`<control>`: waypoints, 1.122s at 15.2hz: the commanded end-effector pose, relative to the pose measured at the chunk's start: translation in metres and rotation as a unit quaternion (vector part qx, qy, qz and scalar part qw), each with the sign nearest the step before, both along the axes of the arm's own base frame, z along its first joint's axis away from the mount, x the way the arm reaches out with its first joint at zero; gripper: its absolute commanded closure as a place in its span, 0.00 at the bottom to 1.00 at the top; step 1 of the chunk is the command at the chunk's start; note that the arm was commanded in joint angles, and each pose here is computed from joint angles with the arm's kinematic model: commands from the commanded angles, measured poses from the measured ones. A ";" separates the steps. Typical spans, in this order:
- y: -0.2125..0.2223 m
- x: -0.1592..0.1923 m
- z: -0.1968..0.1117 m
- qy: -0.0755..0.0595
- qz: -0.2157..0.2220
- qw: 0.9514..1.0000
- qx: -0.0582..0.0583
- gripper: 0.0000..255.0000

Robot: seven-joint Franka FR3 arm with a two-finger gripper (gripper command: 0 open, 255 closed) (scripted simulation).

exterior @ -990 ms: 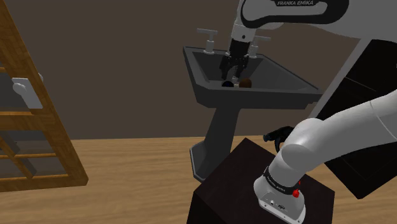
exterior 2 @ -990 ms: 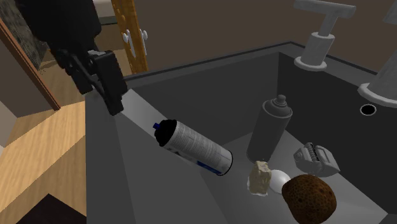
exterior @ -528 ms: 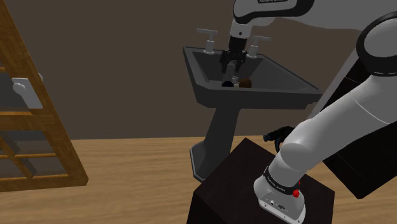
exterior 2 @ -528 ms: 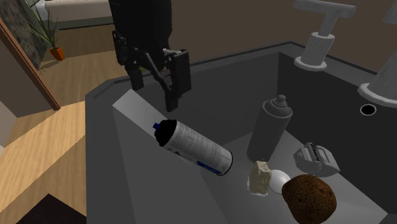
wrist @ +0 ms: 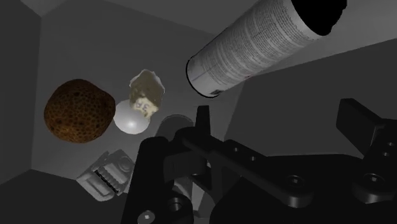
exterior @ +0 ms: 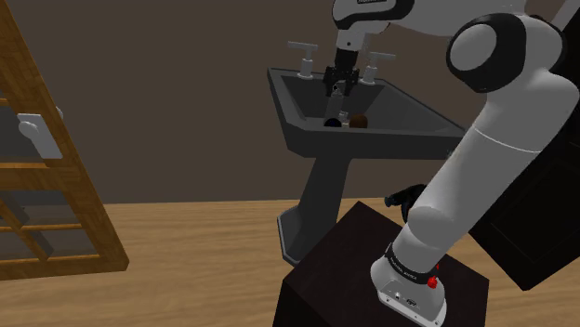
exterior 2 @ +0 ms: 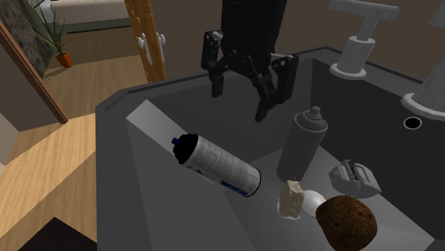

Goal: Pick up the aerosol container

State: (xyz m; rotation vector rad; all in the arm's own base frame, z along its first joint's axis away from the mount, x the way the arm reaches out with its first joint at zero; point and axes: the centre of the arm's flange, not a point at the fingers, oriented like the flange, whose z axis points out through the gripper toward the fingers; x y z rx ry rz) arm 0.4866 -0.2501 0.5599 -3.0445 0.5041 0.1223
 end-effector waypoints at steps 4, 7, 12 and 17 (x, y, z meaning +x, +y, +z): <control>-0.060 0.032 -0.001 0.012 -0.017 1.000 0.004 0.00; -0.097 0.051 -0.003 0.018 -0.028 0.999 0.006 0.00; -0.126 0.064 -0.015 0.023 -0.036 0.999 0.008 0.00; -0.126 0.064 -0.044 0.023 -0.036 0.999 0.008 0.00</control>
